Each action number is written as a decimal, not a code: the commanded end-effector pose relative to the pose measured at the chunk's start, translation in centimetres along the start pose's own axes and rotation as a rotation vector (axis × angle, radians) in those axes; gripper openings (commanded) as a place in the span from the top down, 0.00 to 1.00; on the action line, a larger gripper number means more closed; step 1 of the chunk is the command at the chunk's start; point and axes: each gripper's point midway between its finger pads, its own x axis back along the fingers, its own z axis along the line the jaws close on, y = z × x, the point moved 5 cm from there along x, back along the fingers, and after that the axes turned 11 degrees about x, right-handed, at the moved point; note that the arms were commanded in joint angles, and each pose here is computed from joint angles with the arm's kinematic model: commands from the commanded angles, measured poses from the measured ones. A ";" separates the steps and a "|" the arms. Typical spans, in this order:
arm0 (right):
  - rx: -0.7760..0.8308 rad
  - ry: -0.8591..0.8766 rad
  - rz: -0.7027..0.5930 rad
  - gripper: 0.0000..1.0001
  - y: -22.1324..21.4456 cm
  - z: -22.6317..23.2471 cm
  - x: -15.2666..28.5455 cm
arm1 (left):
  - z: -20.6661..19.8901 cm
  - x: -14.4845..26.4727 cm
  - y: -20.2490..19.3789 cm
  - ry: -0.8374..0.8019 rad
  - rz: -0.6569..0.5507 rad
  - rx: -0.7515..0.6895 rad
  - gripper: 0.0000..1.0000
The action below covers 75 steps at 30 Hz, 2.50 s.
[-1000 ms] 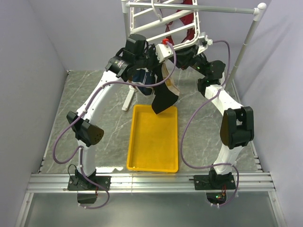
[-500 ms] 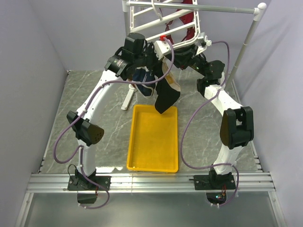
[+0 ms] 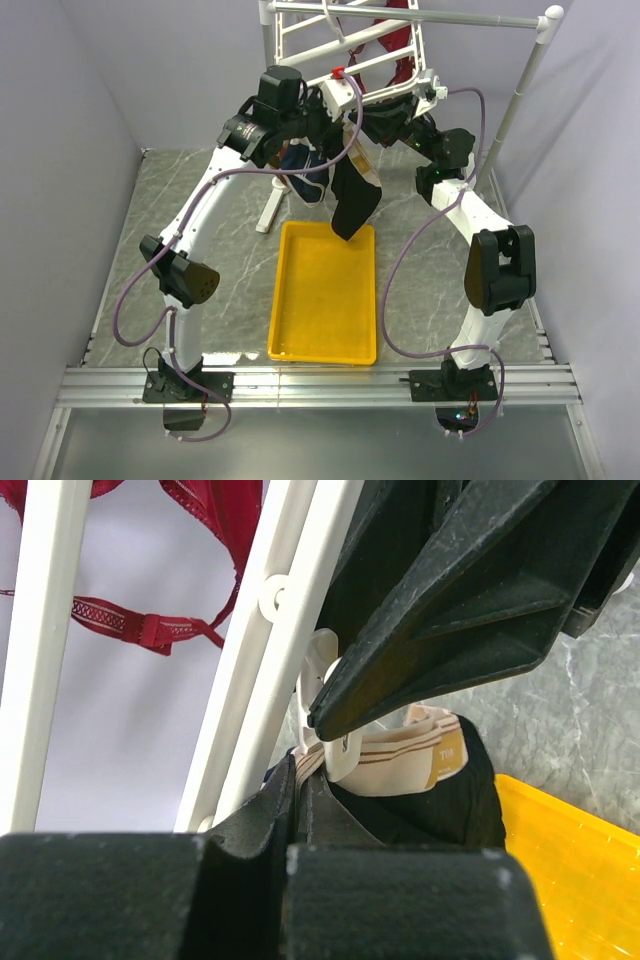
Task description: Clip the underwear to the hanger
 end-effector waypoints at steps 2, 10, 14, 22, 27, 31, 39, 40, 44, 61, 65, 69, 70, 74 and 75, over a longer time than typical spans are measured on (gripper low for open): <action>-0.032 0.087 0.059 1.00 -2.0 2.0 -0.5 | 0.8 3.0 8.8 0.045 -0.322 -0.084 1.00; -0.026 0.099 0.070 1.00 -2.5 2.0 -0.4 | 0.3 4.1 10.2 0.013 -0.367 -0.085 1.00; -0.023 0.098 0.067 1.00 -2.5 1.9 -0.4 | -0.1 4.2 10.2 -0.018 -0.367 -0.080 1.00; -0.036 0.102 0.063 0.74 -2.0 2.0 -0.6 | -0.2 4.1 9.9 -0.025 -0.356 -0.085 1.00; -0.033 0.102 0.062 0.59 -1.8 2.0 -0.5 | -0.1 4.1 9.8 -0.028 -0.354 -0.082 1.00; -0.034 0.103 0.059 0.53 -1.6 2.2 -0.6 | -0.1 4.4 9.7 -0.030 -0.352 -0.082 1.00; -0.039 0.103 0.060 0.31 -0.9 2.8 -0.3 | 0.1 4.2 9.0 -0.025 -0.331 -0.072 0.99; -0.035 0.107 0.058 0.25 -0.5 3.0 -0.3 | 0.1 4.4 8.9 -0.023 -0.329 -0.072 0.99; -0.044 0.107 0.074 0.16 -0.4 3.5 0.1 | 0.2 4.3 8.1 -0.025 -0.307 -0.062 0.94; -0.063 0.057 0.154 0.07 -0.8 4.9 2.3 | 0.0 5.2 5.6 -0.032 -0.235 -0.043 0.67; -0.035 0.053 0.171 0.07 -0.9 4.8 2.4 | 0.3 4.9 5.5 -0.026 -0.234 -0.047 0.66; 0.017 0.068 0.179 0.07 -0.2 4.8 2.3 | 0.3 4.7 5.4 -0.032 -0.231 -0.052 0.56; 0.016 0.074 0.192 0.07 -0.3 4.8 2.4 | 0.3 4.7 5.4 -0.031 -0.229 -0.054 0.54; 0.082 0.139 0.225 0.07 0.4 5.0 2.1 | 0.2 4.7 5.3 -0.035 -0.227 -0.059 0.45; 0.084 0.148 0.236 0.07 0.4 5.1 2.2 | 0.2 4.8 5.3 -0.037 -0.227 -0.059 0.44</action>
